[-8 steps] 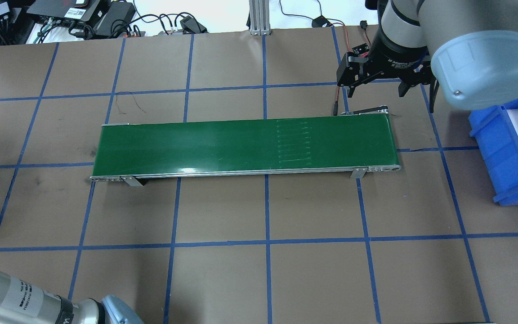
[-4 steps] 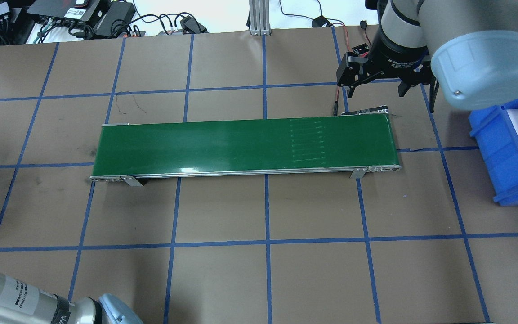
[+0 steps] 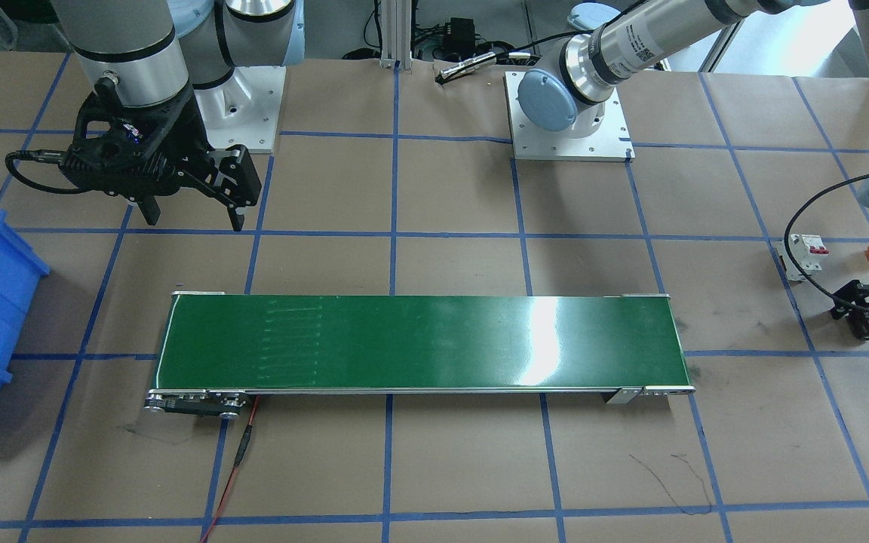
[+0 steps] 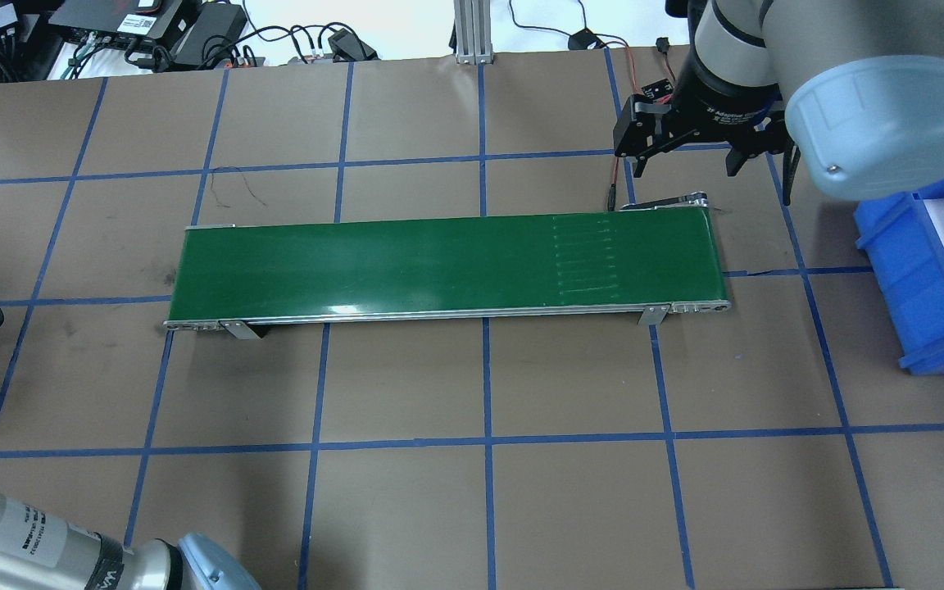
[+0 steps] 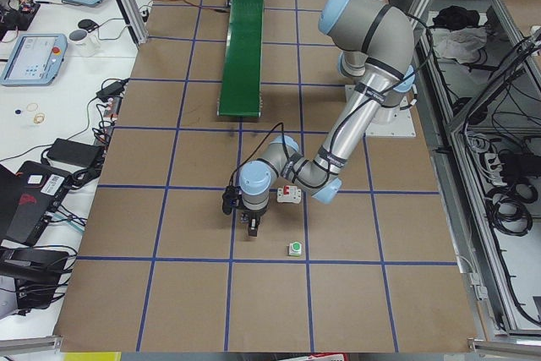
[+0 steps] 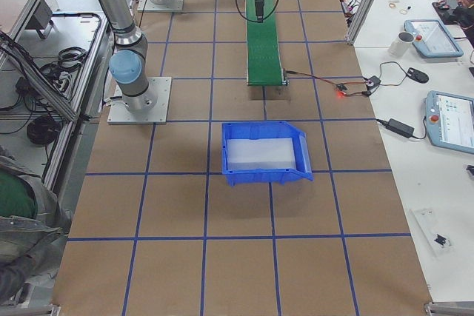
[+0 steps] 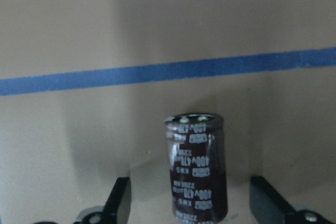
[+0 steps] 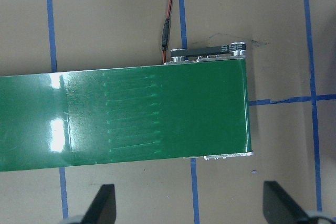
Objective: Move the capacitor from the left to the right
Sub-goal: 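Close the left gripper on the brown capacitor and lift it, then carry the capacitor with the left gripper over the conveyor's near end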
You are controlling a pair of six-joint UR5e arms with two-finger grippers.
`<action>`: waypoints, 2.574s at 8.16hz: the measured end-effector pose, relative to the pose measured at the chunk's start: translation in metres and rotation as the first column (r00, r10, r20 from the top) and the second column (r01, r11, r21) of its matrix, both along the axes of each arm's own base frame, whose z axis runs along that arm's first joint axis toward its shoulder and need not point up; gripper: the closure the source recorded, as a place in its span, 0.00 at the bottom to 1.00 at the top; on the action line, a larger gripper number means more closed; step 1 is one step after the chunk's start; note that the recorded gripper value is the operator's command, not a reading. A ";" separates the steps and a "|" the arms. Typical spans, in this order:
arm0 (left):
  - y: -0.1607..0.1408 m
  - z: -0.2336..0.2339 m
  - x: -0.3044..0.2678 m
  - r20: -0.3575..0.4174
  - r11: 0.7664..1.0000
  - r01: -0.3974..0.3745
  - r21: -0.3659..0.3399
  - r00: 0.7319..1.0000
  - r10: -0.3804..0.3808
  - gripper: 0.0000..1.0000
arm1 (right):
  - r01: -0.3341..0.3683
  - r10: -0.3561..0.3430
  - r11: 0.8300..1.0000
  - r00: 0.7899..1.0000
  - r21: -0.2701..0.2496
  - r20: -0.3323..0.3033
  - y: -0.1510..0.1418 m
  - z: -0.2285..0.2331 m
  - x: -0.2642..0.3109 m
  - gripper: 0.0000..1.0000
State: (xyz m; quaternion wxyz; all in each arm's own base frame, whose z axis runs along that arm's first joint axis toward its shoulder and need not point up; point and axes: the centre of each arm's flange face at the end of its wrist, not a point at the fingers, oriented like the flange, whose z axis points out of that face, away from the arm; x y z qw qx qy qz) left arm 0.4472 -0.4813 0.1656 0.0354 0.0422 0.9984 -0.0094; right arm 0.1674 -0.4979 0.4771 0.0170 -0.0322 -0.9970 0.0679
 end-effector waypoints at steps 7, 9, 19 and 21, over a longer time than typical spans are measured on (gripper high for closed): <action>0.000 0.008 0.002 0.017 1.000 -0.001 -0.007 1.000 0.001 0.46 | 0.000 0.000 1.000 1.000 0.001 -0.001 0.000 0.000 0.000 0.00; -0.001 0.012 0.002 0.023 1.000 -0.002 -0.011 1.000 0.002 0.65 | 0.000 0.000 1.000 1.000 0.000 -0.001 0.000 0.000 0.000 0.00; -0.008 0.111 -0.037 0.138 0.998 -0.060 0.002 0.989 0.059 0.96 | 0.000 0.000 1.000 1.000 0.000 -0.001 0.000 0.000 0.000 0.00; -0.024 0.148 -0.091 0.112 0.996 -0.093 0.010 0.989 0.092 0.96 | 0.000 0.000 1.000 1.000 -0.001 -0.001 0.000 0.000 0.000 0.00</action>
